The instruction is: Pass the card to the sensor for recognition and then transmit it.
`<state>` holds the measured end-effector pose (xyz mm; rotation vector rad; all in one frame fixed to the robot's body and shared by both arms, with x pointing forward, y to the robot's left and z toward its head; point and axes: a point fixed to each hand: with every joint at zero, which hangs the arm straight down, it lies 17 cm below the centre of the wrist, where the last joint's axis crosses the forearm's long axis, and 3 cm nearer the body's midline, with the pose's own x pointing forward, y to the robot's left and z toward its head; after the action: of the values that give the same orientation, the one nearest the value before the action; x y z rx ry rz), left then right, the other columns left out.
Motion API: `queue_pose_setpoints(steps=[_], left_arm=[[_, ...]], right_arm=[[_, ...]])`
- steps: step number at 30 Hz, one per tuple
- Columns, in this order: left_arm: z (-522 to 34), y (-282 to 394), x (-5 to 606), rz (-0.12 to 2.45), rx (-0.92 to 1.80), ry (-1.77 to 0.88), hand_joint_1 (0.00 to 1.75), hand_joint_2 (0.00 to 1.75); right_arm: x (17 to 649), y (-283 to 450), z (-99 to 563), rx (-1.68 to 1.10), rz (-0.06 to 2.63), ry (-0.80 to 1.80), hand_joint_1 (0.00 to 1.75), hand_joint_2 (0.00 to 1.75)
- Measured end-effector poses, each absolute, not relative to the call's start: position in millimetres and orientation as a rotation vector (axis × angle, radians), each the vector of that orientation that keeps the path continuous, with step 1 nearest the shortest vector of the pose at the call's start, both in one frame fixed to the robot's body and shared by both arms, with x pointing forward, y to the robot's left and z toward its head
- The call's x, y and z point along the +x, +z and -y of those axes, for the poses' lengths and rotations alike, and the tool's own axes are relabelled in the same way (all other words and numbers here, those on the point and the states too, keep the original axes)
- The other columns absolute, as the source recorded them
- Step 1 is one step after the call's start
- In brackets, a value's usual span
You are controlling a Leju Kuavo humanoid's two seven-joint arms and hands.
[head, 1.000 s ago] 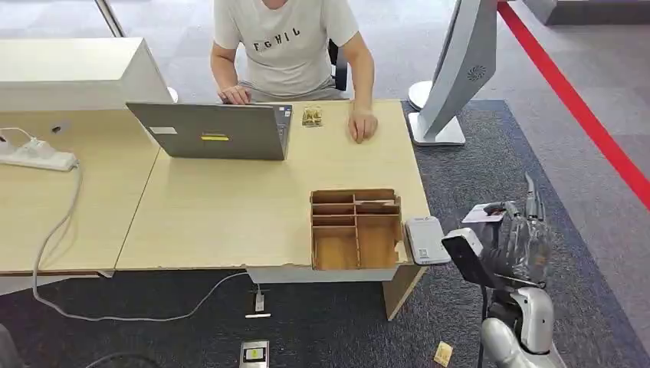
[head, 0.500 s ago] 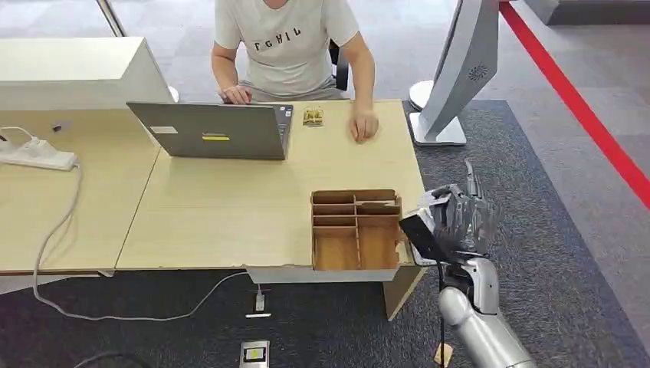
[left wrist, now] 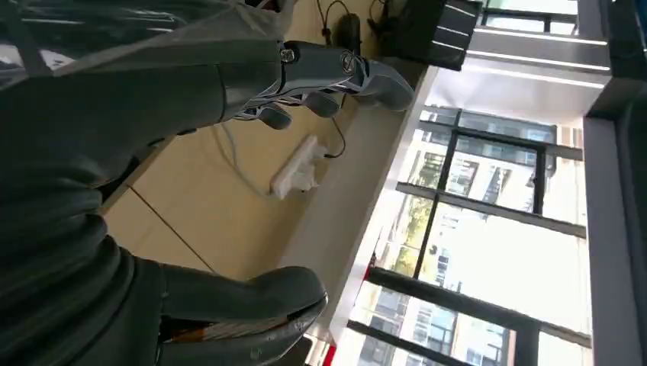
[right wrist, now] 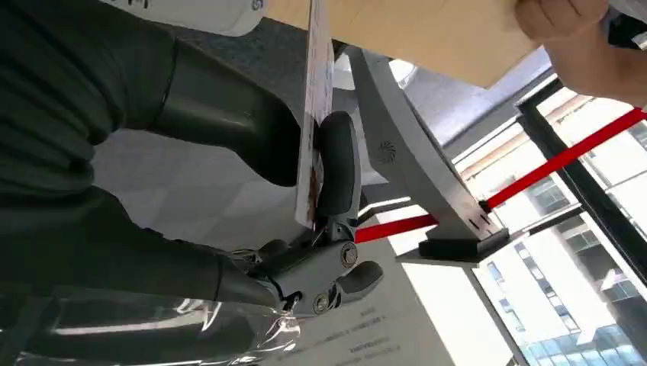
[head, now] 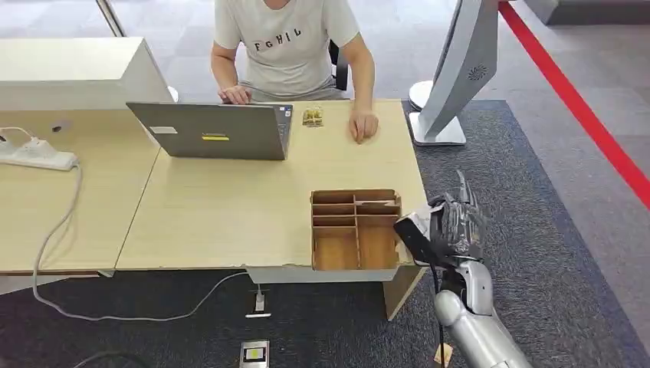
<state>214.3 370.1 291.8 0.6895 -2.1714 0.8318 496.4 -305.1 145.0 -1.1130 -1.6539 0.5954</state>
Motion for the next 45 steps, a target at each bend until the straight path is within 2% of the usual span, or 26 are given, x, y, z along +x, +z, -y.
queue_pose_setpoints(steps=[17, 45], left_arm=[[-369.4, 292.0, 214.2, 2.173, 0.691, 0.824, 0.00, 1.75], [-362.9, 298.0, 211.6, 2.183, 0.756, 0.782, 0.00, 1.75]], right_arm=[[487.7, 104.1, 336.7, -1.115, 1.542, 0.605, 1.75, 1.75], [488.1, 37.3, 305.7, -0.979, 1.444, 0.650, 1.75, 1.75]])
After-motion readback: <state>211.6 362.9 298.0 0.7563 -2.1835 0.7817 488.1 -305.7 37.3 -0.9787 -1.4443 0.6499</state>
